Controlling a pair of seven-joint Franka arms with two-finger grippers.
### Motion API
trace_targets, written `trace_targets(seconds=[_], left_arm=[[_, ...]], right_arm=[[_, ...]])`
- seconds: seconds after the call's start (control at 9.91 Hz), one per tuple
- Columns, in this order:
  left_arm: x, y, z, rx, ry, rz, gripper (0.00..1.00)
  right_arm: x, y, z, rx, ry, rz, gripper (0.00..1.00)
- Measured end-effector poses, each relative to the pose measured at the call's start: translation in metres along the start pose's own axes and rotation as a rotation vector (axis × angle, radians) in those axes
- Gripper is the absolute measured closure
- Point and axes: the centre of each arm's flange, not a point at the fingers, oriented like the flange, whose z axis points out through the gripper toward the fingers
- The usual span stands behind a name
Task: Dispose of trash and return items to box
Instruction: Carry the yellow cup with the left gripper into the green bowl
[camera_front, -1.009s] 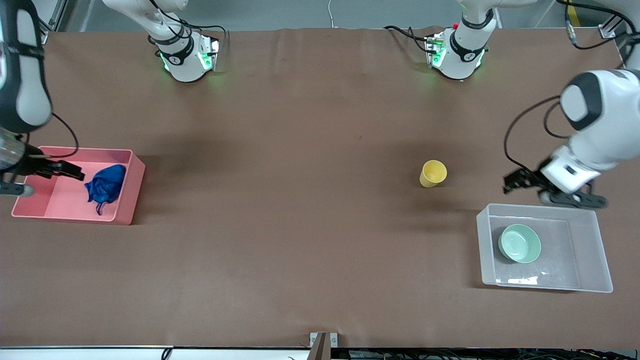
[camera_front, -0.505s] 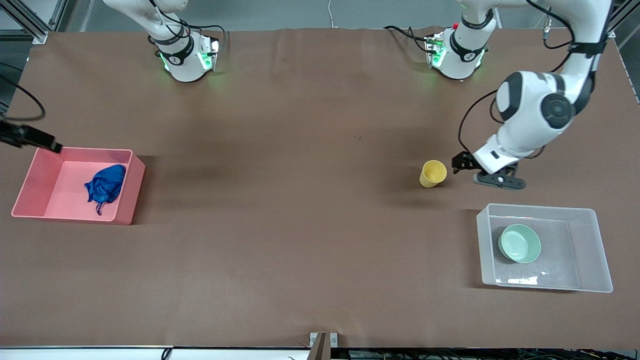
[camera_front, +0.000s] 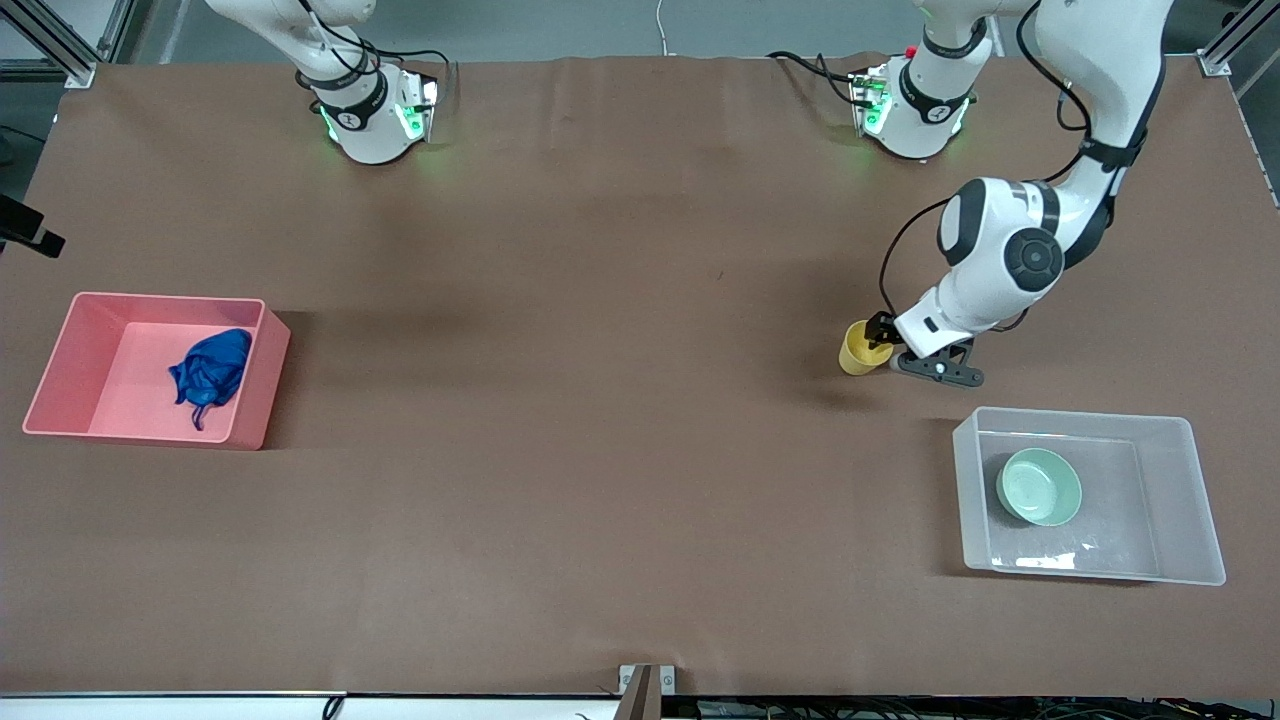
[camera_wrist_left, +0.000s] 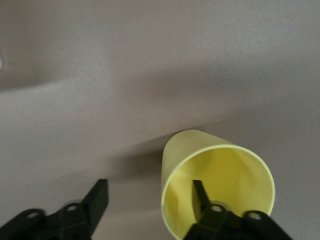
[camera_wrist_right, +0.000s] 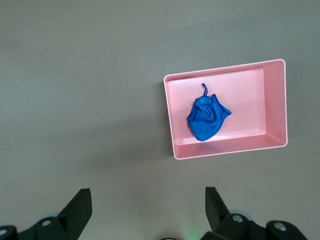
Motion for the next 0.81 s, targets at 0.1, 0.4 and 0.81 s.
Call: trace_targets(seconds=[0.1, 0.4, 0.81], left_arm=[[0.0, 0.003, 0.003, -0.002, -0.005, 0.005, 0.47], [0.004, 0.007, -0.006, -0.001, 0.014, 0.016, 0.9], [0.039, -0.029, -0.105, 0.0, -0.003, 0.05, 0.97]], right_arm=[[0.0, -0.001, 0.002, 0.0, -0.005, -0.001, 0.0], [0.0, -0.01, 0.003, -0.045, -0.005, -0.023, 0.0], [0.004, -0.011, 0.001, -0.046, 0.026, -0.025, 0.0]])
